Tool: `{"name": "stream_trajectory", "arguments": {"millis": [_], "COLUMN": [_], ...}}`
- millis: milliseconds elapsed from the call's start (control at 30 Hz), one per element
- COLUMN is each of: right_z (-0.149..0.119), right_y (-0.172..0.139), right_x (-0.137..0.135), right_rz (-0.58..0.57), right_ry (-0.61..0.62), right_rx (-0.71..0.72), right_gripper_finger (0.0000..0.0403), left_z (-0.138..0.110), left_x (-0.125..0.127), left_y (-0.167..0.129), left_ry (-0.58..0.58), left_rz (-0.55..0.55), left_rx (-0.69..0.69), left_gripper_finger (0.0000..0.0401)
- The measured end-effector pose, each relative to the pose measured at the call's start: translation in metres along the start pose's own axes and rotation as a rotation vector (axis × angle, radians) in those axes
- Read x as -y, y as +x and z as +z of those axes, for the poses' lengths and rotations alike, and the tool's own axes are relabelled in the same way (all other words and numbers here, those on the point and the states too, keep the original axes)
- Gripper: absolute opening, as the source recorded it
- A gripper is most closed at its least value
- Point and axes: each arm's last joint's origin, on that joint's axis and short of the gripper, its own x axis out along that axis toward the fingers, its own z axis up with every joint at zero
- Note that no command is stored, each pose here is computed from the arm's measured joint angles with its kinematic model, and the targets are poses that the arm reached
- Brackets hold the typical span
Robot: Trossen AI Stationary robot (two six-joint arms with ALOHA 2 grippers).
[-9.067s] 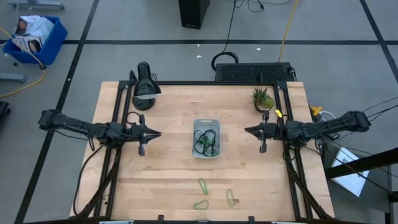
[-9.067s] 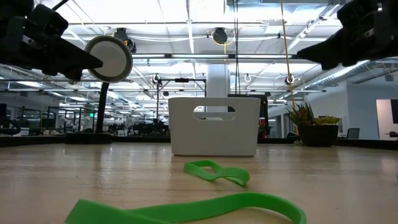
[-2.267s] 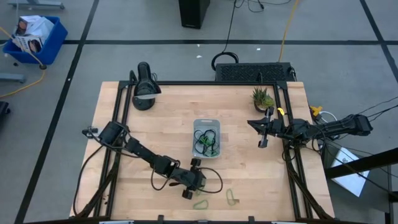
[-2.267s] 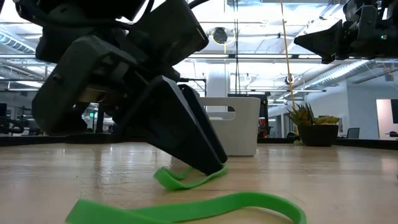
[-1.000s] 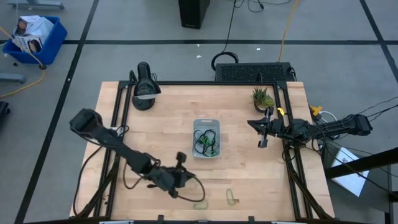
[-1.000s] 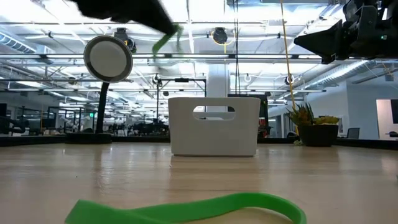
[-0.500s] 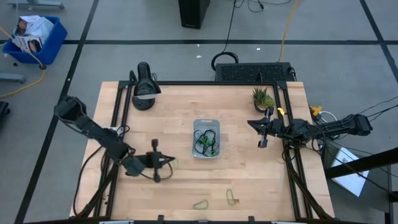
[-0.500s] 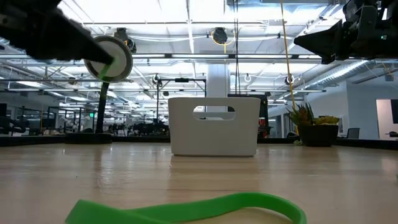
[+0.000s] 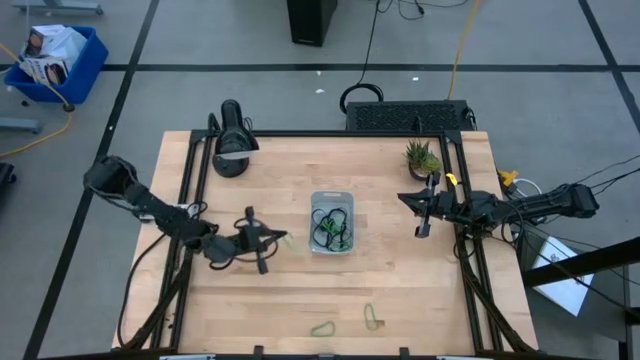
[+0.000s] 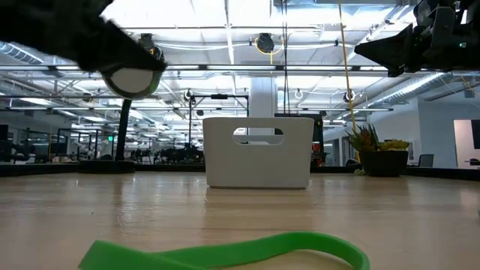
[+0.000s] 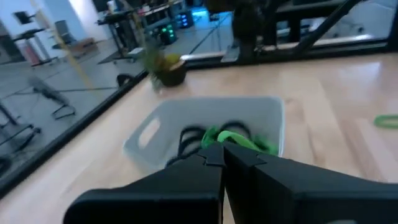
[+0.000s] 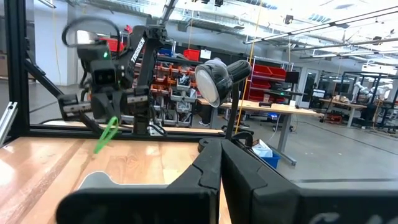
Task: Pick and place rubber bands into bin
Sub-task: Put the green rubber band into the gray bin
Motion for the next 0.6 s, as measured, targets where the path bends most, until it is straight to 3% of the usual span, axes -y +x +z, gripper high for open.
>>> {"name": "stream_trajectory", "arguments": {"millis": [300,433,600], "right_z": [0.000,0.000,0.000], "right_y": [0.000,0.000,0.000], "right_x": [0.000,0.000,0.000], "right_rz": [0.000,-0.001,-0.001], "right_ry": [-0.002,-0.009,-0.015], "right_rx": [0.000,0.000,0.000], "right_gripper_finger": [0.0004,0.0004,0.0004], "left_z": [0.056,0.062,0.050], "left_x": [-0.014,-0.021,-0.023], "left_y": [0.045,0.067,0.099], "left_ry": [0.083,0.076,0.086], "left_rz": [-0.016,-0.049,-0.081], "left_rx": [-0.046,-0.063,-0.111], "left_gripper_finger": [0.0000,0.0000,0.0000]}}
